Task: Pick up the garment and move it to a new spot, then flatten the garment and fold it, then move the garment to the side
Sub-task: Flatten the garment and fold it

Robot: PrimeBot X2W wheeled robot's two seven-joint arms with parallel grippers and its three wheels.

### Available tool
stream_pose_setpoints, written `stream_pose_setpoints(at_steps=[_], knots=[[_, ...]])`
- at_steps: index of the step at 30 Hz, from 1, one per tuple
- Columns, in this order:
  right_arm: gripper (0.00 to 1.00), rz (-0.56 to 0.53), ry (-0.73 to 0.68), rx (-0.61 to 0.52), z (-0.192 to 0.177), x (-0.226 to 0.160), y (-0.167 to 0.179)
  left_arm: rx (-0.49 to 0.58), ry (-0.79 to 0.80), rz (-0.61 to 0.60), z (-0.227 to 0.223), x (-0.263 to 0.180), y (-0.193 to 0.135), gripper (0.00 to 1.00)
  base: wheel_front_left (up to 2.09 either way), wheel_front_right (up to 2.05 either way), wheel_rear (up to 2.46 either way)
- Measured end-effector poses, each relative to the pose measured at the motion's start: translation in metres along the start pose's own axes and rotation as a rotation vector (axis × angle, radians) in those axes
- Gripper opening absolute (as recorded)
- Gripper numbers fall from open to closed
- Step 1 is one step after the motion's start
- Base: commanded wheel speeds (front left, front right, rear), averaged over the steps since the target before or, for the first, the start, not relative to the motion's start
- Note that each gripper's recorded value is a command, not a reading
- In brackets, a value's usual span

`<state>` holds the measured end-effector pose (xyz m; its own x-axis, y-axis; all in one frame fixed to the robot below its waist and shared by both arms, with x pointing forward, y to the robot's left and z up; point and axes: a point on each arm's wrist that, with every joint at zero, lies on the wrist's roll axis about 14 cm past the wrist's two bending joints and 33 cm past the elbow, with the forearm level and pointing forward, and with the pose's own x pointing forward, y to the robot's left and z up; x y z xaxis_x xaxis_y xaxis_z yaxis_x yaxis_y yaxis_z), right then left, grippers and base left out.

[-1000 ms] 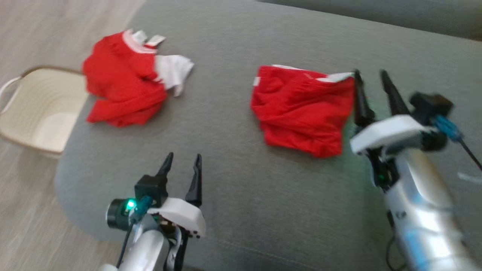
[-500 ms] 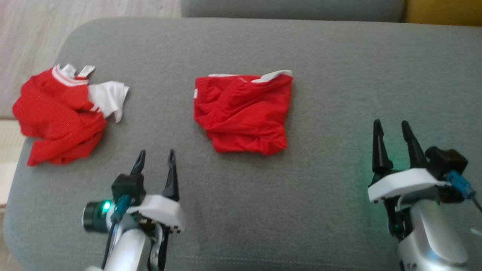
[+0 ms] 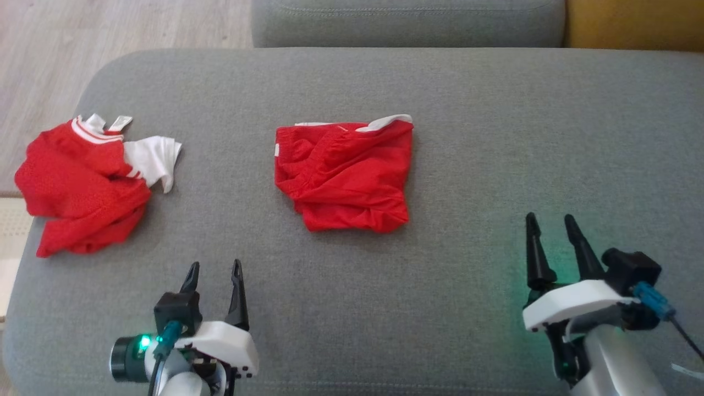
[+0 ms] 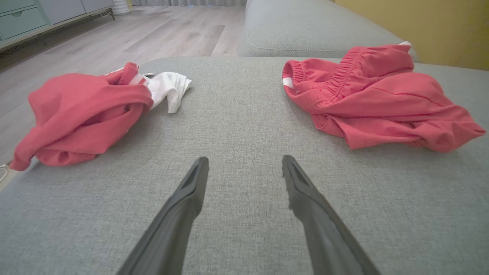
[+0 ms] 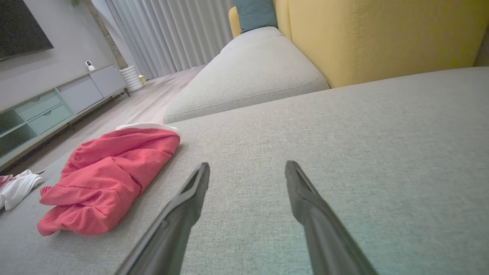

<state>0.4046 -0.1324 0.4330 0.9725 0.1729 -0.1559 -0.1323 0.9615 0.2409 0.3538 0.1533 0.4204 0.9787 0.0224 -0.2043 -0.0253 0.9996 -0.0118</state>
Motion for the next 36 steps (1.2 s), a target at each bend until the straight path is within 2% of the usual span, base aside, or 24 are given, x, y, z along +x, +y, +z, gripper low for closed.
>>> stream_pose_setpoints(at_steps=[3, 7, 8, 13, 18, 26, 36], knots=[[1.00, 0.057, 0.024, -0.022, -0.007, 0.005, 0.017, 0.000, 0.008, -0.010, -0.003, -0.001, -0.002, 1.00, 0.00, 0.00, 0.00], [1.00, 0.193, 0.032, -0.074, -0.006, 0.025, 0.060, -0.007, 0.014, -0.017, -0.004, -0.003, -0.003, 1.00, 0.00, 0.00, 0.00], [1.00, 0.193, 0.032, -0.074, -0.006, 0.025, 0.060, -0.007, 0.014, -0.017, -0.004, -0.003, -0.003, 1.00, 0.00, 0.00, 0.00], [1.00, 0.393, 0.019, -0.159, 0.007, 0.060, 0.126, -0.026, 0.008, -0.004, -0.001, -0.006, 0.000, 1.00, 0.00, 0.00, 0.00], [1.00, 0.509, 0.067, -0.250, 0.002, 0.085, 0.167, -0.042, 0.032, 0.033, -0.009, -0.017, 0.010, 1.00, 0.00, 0.00, 0.00], [1.00, 0.589, 0.132, -0.375, -0.013, 0.112, 0.197, -0.064, 0.060, 0.110, -0.018, -0.030, 0.029, 1.00, 0.00, 0.00, 0.00], [1.00, 0.586, 0.252, -0.562, -0.029, 0.132, 0.184, -0.076, 0.055, 0.124, -0.015, -0.028, 0.031, 1.00, 0.00, 0.00, 0.00]])
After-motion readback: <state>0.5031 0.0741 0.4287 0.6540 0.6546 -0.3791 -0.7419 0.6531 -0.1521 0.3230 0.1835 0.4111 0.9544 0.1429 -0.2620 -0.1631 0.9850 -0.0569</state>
